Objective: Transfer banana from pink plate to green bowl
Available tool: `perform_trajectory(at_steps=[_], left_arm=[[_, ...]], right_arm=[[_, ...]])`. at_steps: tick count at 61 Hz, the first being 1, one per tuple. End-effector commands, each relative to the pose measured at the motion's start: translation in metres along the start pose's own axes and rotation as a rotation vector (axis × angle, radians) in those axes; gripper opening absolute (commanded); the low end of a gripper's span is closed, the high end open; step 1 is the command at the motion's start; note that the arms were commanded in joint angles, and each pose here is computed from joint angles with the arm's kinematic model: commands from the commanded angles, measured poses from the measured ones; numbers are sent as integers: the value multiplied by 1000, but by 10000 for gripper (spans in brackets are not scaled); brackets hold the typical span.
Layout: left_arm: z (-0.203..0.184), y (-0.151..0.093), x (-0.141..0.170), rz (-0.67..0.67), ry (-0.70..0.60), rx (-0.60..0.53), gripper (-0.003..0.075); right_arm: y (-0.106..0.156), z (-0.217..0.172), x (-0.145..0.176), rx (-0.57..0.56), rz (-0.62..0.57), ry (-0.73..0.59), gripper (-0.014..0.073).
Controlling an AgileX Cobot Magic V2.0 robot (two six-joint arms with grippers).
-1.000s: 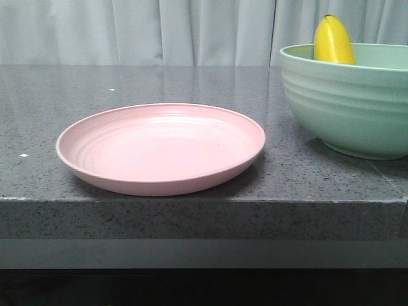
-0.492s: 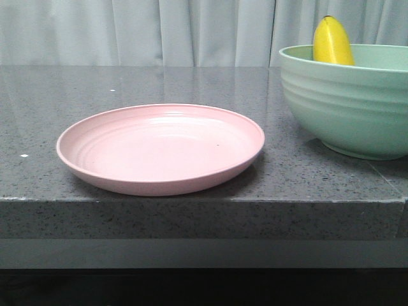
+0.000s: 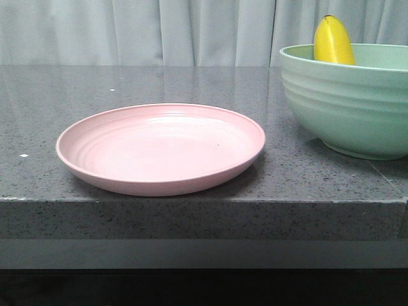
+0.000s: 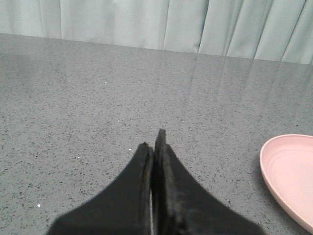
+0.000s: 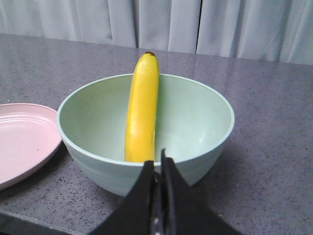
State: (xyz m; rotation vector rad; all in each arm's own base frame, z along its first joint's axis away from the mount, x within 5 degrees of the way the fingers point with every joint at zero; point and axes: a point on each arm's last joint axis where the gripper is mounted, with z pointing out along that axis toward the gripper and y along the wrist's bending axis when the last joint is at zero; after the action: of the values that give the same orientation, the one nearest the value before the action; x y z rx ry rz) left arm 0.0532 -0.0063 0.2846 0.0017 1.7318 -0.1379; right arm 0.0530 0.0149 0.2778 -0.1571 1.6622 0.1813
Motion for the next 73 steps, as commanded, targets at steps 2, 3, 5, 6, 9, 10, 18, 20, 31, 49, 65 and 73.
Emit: perform_trajectory(at_steps=[2,3,5,6,9,10,18,20,31,49,65,73], left_arm=[[-2,-1,-15,-12,-104,5,-20],[-2,-1,-15,-12,-104,5,-20],[-1,-1,-13,-13,-98,4,-20],[-1,-1,-12,-13,-100,4,-20],[-2,0,-6,-11,-104,3,-20],[-3,0,-4,-11,-106,1,-20],[-6,3,26,-11,-118,-4,-20],[-7,4,35,-11,-121,-3,-20],[7,8,65,-15,-101,-17,-20],[14,10,81,-37,-166,-19,-20],[14,10,81,-37,-164,-19,-20],[14,10,81,-37,-164,-19,-20]], right_arm=[[-1,-2,-16,16,3,-103,-60],[-1,-2,-16,16,3,-103,-60],[-1,-2,-16,16,3,-103,-60],[-1,-2,-16,16,3,-103,-60],[-1,-2,-16,16,3,-103,-60],[-1,-2,-16,16,3,-103,-60],[-1,-2,-16,16,3,-103,-60],[-1,-2,-16,16,3,-103,-60],[-1,-2,-15,15,3,-97,-60],[-1,-2,-14,13,3,-88,-60],[-1,-2,-14,13,3,-87,-60],[-1,-2,-14,13,3,-87,-60]])
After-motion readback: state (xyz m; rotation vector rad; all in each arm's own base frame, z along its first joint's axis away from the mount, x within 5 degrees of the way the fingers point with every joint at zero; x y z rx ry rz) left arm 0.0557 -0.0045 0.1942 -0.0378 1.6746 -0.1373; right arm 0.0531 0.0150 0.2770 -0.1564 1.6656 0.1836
